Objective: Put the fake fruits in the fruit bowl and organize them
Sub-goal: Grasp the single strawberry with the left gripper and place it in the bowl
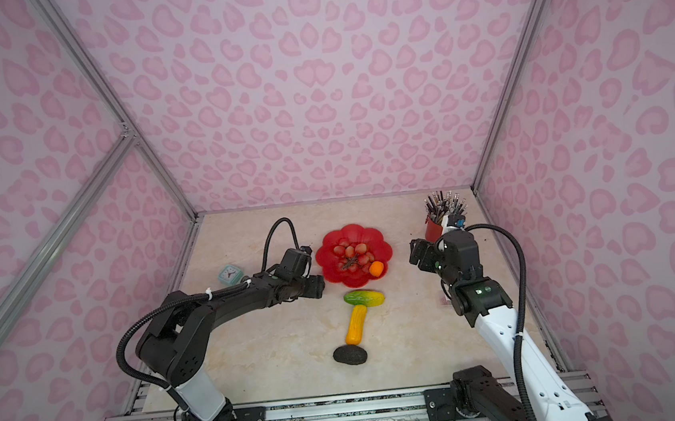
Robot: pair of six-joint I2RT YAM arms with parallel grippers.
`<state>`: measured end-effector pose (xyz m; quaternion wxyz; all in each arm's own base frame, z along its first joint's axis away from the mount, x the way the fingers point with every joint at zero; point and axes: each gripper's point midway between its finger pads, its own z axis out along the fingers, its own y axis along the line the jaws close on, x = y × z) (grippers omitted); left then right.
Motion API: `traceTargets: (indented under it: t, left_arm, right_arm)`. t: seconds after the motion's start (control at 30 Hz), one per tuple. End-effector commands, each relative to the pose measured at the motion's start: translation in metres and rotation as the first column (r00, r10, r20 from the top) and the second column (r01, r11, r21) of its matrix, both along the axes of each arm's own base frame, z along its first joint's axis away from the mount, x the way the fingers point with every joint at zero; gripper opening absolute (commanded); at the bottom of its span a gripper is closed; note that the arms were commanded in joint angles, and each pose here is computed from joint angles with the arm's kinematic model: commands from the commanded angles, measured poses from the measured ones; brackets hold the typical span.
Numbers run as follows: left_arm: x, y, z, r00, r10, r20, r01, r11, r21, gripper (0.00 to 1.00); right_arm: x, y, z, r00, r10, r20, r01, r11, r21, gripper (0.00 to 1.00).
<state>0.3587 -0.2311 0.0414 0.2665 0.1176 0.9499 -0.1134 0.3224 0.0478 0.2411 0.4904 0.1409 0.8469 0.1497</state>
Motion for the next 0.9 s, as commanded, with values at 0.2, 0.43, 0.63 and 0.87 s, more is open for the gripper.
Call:
traceTargets:
  t: [0.2, 0.43, 0.63, 0.87]
  left_arm:
    - [-0.017, 0.011, 0.023, 1.0, 0.014, 0.026, -0.012, 0.998, -0.064, 0.46]
    - [-0.021, 0.0, 0.101, 0.989, -0.055, 0.138, 0.076, 0.985, -0.157, 0.45]
    - [0.006, -0.034, 0.121, 0.98, -0.123, 0.154, 0.153, 0.967, -0.204, 0.45]
    - [0.038, -0.061, 0.085, 0.991, -0.113, 0.076, 0.128, 0.965, -0.229, 0.45]
  right_arm:
    - [-0.003, -0.005, -0.004, 1.0, -0.012, -0.011, 0.012, 1.0, -0.01, 0.88]
    - [0.004, 0.004, -0.021, 0.999, 0.019, -0.049, -0.017, 0.999, 0.03, 0.86]
    - [-0.002, 0.014, -0.043, 0.993, 0.056, -0.104, -0.048, 0.996, 0.072, 0.84]
    - [-0.025, 0.034, -0.072, 0.981, 0.096, -0.166, -0.083, 0.993, 0.085, 0.83]
